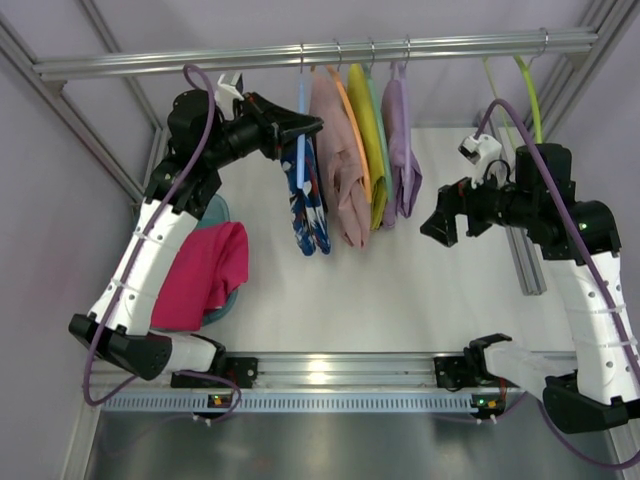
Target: Remove the trousers from the hanger
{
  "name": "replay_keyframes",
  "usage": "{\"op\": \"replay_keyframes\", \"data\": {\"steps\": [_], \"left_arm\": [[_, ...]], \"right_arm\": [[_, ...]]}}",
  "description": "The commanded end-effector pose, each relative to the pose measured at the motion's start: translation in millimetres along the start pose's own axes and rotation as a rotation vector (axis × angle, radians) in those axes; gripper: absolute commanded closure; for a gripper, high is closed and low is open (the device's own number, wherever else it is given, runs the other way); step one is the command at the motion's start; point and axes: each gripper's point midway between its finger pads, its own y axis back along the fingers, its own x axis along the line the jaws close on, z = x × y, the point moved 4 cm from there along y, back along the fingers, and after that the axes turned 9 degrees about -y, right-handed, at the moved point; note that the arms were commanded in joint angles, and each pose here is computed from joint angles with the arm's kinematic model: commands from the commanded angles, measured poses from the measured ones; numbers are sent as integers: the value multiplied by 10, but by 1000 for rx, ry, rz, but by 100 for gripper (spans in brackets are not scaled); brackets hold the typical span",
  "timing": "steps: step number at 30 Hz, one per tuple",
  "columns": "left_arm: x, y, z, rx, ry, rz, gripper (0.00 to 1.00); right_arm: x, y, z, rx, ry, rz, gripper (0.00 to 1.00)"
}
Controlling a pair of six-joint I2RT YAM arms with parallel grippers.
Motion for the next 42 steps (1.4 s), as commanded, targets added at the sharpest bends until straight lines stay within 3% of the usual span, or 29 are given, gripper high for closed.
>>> {"op": "replay_keyframes", "data": {"steps": [1,14,19,33,42], "left_arm": [[-1231,434,348,-271,-278,-443,100],[-1832,846,346,-407,-462,-633,100],[-1814,896,278,-386,-468,-633,100],[-837,877,-231,-261,-597,-475,100],[-237,889,-569,-195,-713,-430,100]], "right_arm": [[84,58,183,-66,44,21,1],[103,60,201,-70,46,32,0],[145,65,253,-79,41,57,0],[366,-45,599,-166,-6,187,1],[647,-208,996,-302,-12,297,1]]}}
